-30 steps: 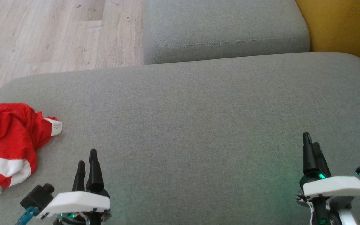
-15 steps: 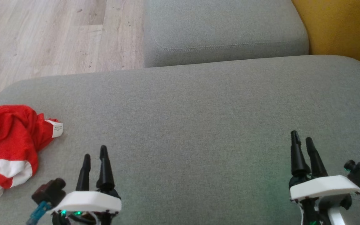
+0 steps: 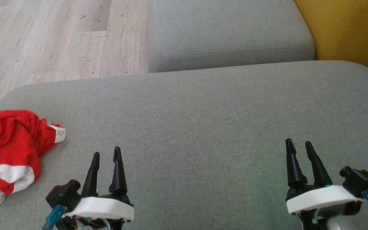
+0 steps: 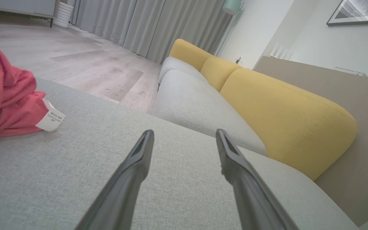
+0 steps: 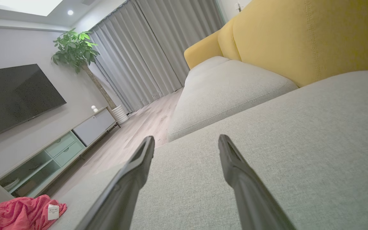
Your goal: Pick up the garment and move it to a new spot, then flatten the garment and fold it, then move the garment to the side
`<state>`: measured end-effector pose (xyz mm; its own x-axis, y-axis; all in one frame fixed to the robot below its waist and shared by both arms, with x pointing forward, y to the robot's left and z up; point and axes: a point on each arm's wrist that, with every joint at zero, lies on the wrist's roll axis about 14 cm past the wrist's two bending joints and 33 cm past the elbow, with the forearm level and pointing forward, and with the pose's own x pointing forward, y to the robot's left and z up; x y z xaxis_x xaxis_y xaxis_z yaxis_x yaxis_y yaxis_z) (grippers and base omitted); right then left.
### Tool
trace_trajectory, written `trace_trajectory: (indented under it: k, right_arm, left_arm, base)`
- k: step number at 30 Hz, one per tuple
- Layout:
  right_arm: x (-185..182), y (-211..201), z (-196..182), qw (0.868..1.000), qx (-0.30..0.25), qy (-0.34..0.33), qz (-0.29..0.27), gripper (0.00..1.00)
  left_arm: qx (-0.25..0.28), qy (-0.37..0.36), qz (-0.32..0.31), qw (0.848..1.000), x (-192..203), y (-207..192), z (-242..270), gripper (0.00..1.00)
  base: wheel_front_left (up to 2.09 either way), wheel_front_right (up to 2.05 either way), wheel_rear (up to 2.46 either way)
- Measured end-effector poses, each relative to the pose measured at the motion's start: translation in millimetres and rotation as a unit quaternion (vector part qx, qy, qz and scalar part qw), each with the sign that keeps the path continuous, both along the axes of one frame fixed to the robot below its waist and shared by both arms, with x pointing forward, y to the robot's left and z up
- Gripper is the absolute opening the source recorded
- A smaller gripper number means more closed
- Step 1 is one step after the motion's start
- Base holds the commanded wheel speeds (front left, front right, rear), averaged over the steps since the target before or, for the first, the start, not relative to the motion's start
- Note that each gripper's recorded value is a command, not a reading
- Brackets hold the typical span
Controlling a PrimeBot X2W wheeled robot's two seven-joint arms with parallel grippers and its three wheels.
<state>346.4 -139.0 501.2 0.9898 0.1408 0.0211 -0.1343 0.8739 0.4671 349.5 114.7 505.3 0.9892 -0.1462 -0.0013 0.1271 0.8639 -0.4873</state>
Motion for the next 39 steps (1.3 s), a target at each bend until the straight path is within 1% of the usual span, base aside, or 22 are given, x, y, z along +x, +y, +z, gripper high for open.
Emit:
trace_trajectory:
  k: [6, 9, 19, 26, 29, 39]
  right_arm:
    - [-0.1, 3.5, 6.0, 0.999, -0.035, -0.018, 0.006, 1.0]
    - [-0.2, 5.0, 9.6, 0.998, -0.053, -0.028, 0.008, 1.0]
    - [-1.3, 9.3, 16.8, 0.993, -0.106, -0.054, 0.015, 1.0]
    - [-1.7, 6.8, 9.6, 0.989, -0.141, -0.052, 0.014, 1.0]
    - [-2.2, 8.0, 6.5, 0.986, -0.158, -0.051, 0.018, 1.0]
    - [-4.1, 12.0, 12.0, 0.973, -0.217, -0.078, 0.025, 1.0]
  left_arm:
    - [0.037, -0.016, -0.003, 0.999, -0.9, -2.3, 3.1, 1.0]
    - [0.047, -0.023, 0.002, 0.999, -1.3, -0.8, 5.4, 1.0]
    - [0.099, -0.028, 0.015, 0.995, -6.0, 4.0, 0.0, 1.0]
    - [0.137, -0.038, 0.014, 0.99, -7.4, 3.1, -1.4, 1.0]
    - [0.154, -0.042, 0.012, 0.987, -8.1, 2.8, -2.4, 1.0]
    - [0.207, -0.064, 0.006, 0.976, -10.9, -1.2, -0.6, 1.0]
  base:
    - [0.0, 0.0, 0.0]
    - [0.0, 0.0, 0.0]
    - [0.0, 0.0, 0.0]
    - [0.0, 0.0, 0.0]
    - [0.0, 0.0, 0.0]
    - [0.0, 0.0, 0.0]
